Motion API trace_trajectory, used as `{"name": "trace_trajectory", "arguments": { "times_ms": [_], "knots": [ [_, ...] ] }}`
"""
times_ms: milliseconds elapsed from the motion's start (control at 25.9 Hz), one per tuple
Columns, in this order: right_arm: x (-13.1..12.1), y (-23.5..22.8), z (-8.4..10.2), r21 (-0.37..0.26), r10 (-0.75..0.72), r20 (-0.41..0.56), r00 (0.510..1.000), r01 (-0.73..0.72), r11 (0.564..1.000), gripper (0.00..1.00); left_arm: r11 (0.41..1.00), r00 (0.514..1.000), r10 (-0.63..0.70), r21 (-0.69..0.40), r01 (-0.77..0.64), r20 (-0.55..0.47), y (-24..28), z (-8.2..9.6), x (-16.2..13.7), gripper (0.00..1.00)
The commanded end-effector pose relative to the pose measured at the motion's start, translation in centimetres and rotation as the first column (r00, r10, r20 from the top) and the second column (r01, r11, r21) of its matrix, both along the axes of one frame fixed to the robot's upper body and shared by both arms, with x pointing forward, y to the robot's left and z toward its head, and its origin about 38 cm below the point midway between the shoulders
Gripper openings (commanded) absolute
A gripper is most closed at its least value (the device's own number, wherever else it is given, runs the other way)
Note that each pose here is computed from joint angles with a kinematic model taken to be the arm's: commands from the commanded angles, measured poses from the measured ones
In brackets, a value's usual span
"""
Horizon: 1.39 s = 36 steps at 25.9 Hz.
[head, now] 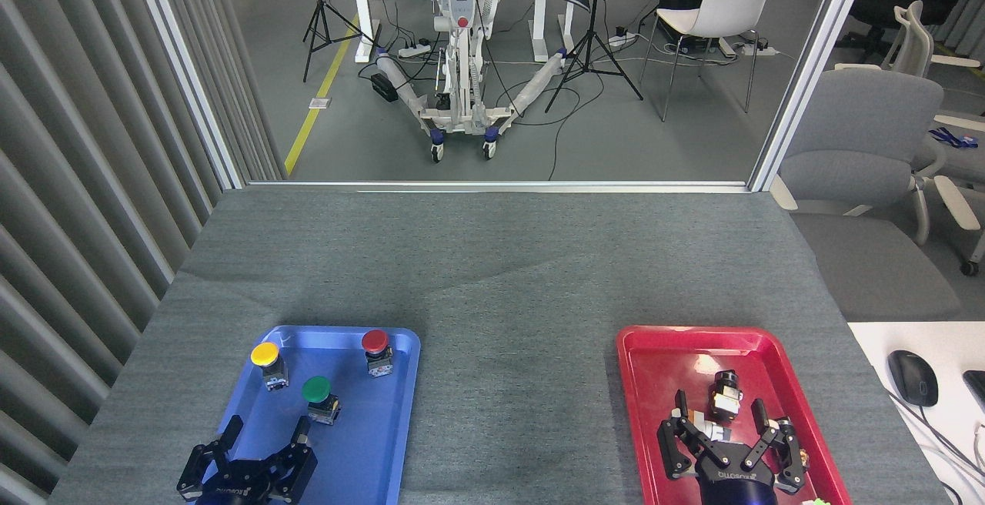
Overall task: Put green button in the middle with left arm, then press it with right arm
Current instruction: 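Lower the left gripper onto the green button and grasp it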
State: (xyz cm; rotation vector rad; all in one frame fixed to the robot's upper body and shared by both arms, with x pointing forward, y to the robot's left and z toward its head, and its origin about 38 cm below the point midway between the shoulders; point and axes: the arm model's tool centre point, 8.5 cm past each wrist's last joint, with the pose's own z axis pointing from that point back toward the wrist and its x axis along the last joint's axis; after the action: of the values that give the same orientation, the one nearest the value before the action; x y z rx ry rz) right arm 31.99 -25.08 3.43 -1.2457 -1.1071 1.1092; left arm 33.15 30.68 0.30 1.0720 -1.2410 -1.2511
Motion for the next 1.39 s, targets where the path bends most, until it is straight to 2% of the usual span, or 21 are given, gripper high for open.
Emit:
{"name": "trace_trajectory", "arguments": {
  "times_ms": [0,347,926,1119,1273,1350],
  "knots": [
    [0.5,0.1,0.5,0.003,0.005,0.017,1.000,-0.006,1.000,1.00,0.999,0.999,-0.009,0.033,0.010,-0.046,-0.1,-1.9,-0.1,0.99],
    [0.8,0.2,0.7,0.001,0.013,0.023,1.000,-0.013,1.000,1.00,0.997,0.995,-0.071,0.018,0.072,-0.064,-3.2,-3.9,1.6,0.99],
    [0.7,-0.4,0.7,-0.006,0.006,0.020,1.000,-0.006,1.000,1.00,0.996,0.995,-0.087,0.026,0.088,-0.052,-3.9,-3.0,4.0,0.98],
    [0.9,-0.4,0.9,-0.005,0.003,0.027,1.000,-0.003,1.000,1.00,0.997,0.995,-0.079,0.018,0.081,-0.055,-4.0,-3.2,4.9,0.98],
    [0.8,-0.4,0.8,-0.003,0.003,0.025,1.000,-0.003,1.000,1.00,0.997,0.995,-0.072,0.016,0.074,-0.069,-3.9,-3.5,5.6,0.94],
    [0.8,-0.4,0.8,-0.003,0.001,0.025,1.000,-0.001,1.000,1.00,0.997,0.995,-0.071,0.019,0.073,-0.071,-3.7,-3.6,5.6,0.87]
  ]
}}
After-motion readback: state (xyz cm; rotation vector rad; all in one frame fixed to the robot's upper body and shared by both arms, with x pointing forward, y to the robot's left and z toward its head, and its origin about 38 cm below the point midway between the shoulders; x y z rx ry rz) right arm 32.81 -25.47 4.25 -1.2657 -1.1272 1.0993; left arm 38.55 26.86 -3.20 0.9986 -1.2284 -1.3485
